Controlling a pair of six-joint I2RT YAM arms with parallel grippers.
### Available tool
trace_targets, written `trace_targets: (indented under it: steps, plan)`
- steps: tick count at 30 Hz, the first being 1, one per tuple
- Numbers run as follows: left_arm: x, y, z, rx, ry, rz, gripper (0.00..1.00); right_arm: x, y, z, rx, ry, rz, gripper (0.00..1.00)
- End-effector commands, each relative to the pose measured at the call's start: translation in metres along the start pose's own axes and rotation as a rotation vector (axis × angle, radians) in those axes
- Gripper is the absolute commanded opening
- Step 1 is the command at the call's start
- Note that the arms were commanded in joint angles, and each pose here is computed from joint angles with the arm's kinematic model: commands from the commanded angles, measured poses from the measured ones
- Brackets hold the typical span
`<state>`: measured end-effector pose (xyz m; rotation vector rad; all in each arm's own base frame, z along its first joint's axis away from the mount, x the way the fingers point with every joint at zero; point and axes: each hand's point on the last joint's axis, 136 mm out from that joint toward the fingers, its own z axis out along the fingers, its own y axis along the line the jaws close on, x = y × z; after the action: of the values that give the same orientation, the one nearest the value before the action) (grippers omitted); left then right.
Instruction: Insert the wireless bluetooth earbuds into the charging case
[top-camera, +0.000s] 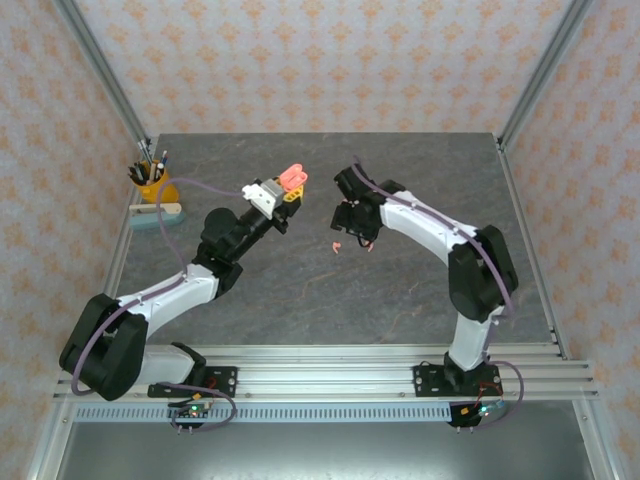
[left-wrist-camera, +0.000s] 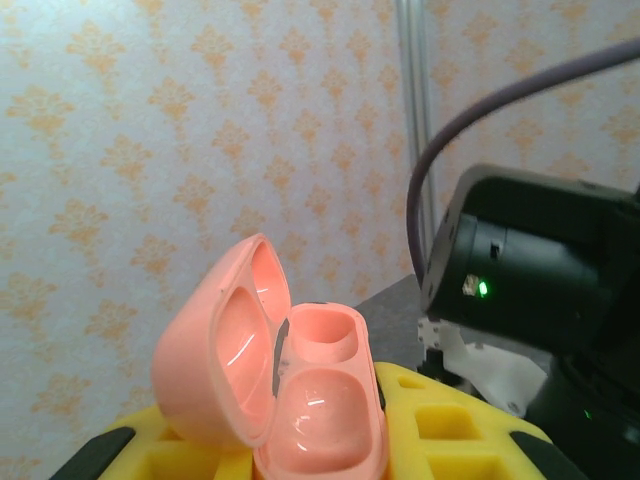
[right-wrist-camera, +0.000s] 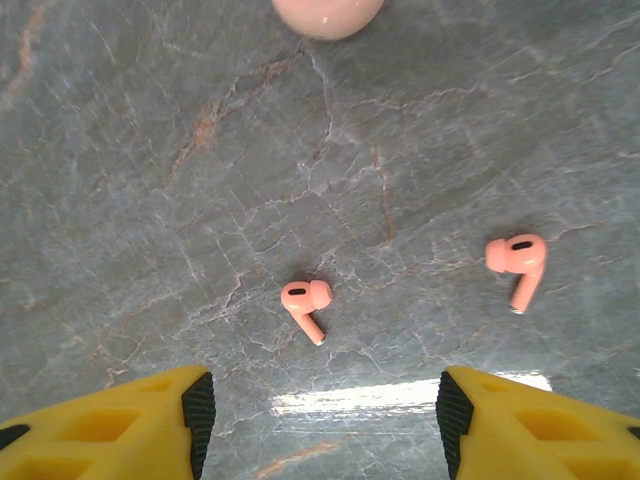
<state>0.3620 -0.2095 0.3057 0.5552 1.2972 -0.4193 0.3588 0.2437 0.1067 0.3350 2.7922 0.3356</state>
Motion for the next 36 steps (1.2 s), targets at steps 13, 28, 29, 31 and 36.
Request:
trace_targets:
  steps: [13, 28, 29, 31, 36]
  plan:
    - [-0.012, 0.025, -0.007, -0.090, -0.051, -0.023, 0.00, 0.018, 0.010, 0.048, 0.167, 0.111, -0.206, 0.60]
    - [-0.013, 0.025, -0.007, -0.084, -0.050, -0.024, 0.00, 0.019, 0.009, 0.076, 0.146, 0.163, -0.210, 0.55]
    - [-0.013, 0.025, -0.007, -0.084, -0.048, -0.025, 0.00, 0.019, 0.008, 0.077, 0.147, 0.163, -0.208, 0.55]
    - [-0.013, 0.024, -0.007, -0.081, -0.048, -0.026, 0.00, 0.017, 0.008, 0.079, 0.146, 0.164, -0.203, 0.54]
    - [-0.014, 0.024, -0.006, -0.078, -0.049, -0.026, 0.00, 0.016, 0.007, 0.083, 0.142, 0.170, -0.192, 0.52]
